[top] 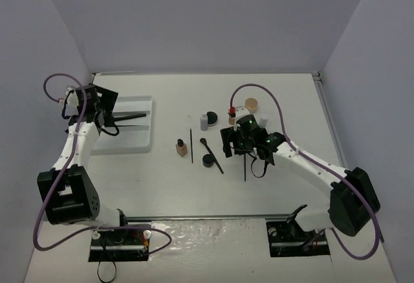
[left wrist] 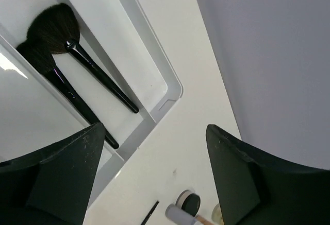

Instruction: Organize the makeup

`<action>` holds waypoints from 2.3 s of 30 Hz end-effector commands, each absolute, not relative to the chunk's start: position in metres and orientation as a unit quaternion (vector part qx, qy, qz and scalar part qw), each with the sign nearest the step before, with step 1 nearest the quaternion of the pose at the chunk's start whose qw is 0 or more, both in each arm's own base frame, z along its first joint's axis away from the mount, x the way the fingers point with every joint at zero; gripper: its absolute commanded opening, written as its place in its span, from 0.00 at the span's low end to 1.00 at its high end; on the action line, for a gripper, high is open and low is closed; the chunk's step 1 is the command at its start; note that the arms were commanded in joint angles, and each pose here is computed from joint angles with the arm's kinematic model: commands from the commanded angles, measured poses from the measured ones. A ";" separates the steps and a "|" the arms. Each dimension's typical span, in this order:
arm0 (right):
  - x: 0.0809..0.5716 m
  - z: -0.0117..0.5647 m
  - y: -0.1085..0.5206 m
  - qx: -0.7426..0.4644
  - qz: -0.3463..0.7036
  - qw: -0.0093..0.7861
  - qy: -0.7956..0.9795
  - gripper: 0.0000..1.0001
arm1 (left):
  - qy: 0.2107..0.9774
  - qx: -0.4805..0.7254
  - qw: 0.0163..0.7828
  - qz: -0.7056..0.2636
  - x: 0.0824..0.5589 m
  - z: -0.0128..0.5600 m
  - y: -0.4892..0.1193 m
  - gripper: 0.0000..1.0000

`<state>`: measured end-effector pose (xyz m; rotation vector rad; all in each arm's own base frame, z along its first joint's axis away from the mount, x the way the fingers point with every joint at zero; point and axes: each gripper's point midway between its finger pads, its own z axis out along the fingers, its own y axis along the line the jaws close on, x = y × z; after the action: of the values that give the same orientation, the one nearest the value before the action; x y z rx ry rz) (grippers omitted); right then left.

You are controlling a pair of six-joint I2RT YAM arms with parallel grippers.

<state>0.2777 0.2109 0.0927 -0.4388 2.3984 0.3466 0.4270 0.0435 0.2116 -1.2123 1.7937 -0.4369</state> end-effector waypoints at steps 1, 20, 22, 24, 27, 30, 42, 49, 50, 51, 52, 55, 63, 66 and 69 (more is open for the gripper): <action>0.264 0.071 0.235 -0.203 0.135 0.303 0.921 0.63 | 0.796 -0.318 0.497 -0.132 0.386 0.273 0.028 0.92; 0.244 -0.002 0.233 -0.201 0.054 0.258 0.944 0.40 | 0.853 -0.192 0.478 -0.083 0.308 0.290 0.014 0.97; 0.244 -0.005 0.230 -0.187 0.048 0.257 0.947 0.34 | 0.853 -0.188 0.480 -0.080 0.306 0.292 0.011 0.97; 0.246 -0.005 0.226 -0.173 0.038 0.263 0.948 0.26 | 0.854 -0.180 0.481 -0.083 0.304 0.294 0.005 0.97; 0.249 -0.002 0.220 -0.157 0.027 0.275 0.948 0.14 | 0.857 -0.166 0.479 -0.093 0.302 0.295 -0.010 0.97; 0.249 0.009 0.221 -0.157 0.036 0.286 0.945 0.04 | 0.859 -0.150 0.477 -0.108 0.301 0.294 -0.030 0.97; 0.259 0.123 0.242 -0.167 0.136 0.398 0.892 0.00 | 0.848 -0.096 0.466 -0.231 0.302 0.311 -0.131 0.97; 0.264 0.205 0.273 -0.167 0.230 0.468 0.837 0.00 | 0.821 -0.071 0.466 -0.323 0.310 0.332 -0.209 0.97; 0.265 0.216 0.279 -0.165 0.246 0.479 0.826 0.00 | 0.818 -0.068 0.464 -0.333 0.311 0.334 -0.221 0.97; 0.265 0.226 0.284 -0.164 0.260 0.488 0.817 0.00 | 0.815 -0.065 0.463 -0.343 0.312 0.335 -0.232 0.97; 0.265 0.233 0.287 -0.164 0.269 0.492 0.811 0.00 | 0.812 -0.063 0.463 -0.349 0.314 0.337 -0.240 0.97; 0.265 0.241 0.294 -0.168 0.282 0.498 0.803 0.00 | 0.805 -0.060 0.461 -0.368 0.318 0.342 -0.263 0.97; 0.264 0.249 0.300 -0.170 0.299 0.505 0.792 0.00 | 0.805 -0.076 0.449 -0.381 0.326 0.337 -0.291 0.91; 0.263 0.251 0.301 -0.169 0.302 0.506 0.790 0.00 | 0.808 -0.089 0.449 -0.370 0.331 0.330 -0.290 0.83; 0.263 0.251 0.300 -0.168 0.303 0.508 0.789 0.00 | 0.810 -0.093 0.442 -0.373 0.332 0.327 -0.294 0.73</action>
<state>0.2582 0.2863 0.2058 -0.4322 2.0390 0.6387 0.3199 -0.2852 0.2768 -0.1775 2.1597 -0.8331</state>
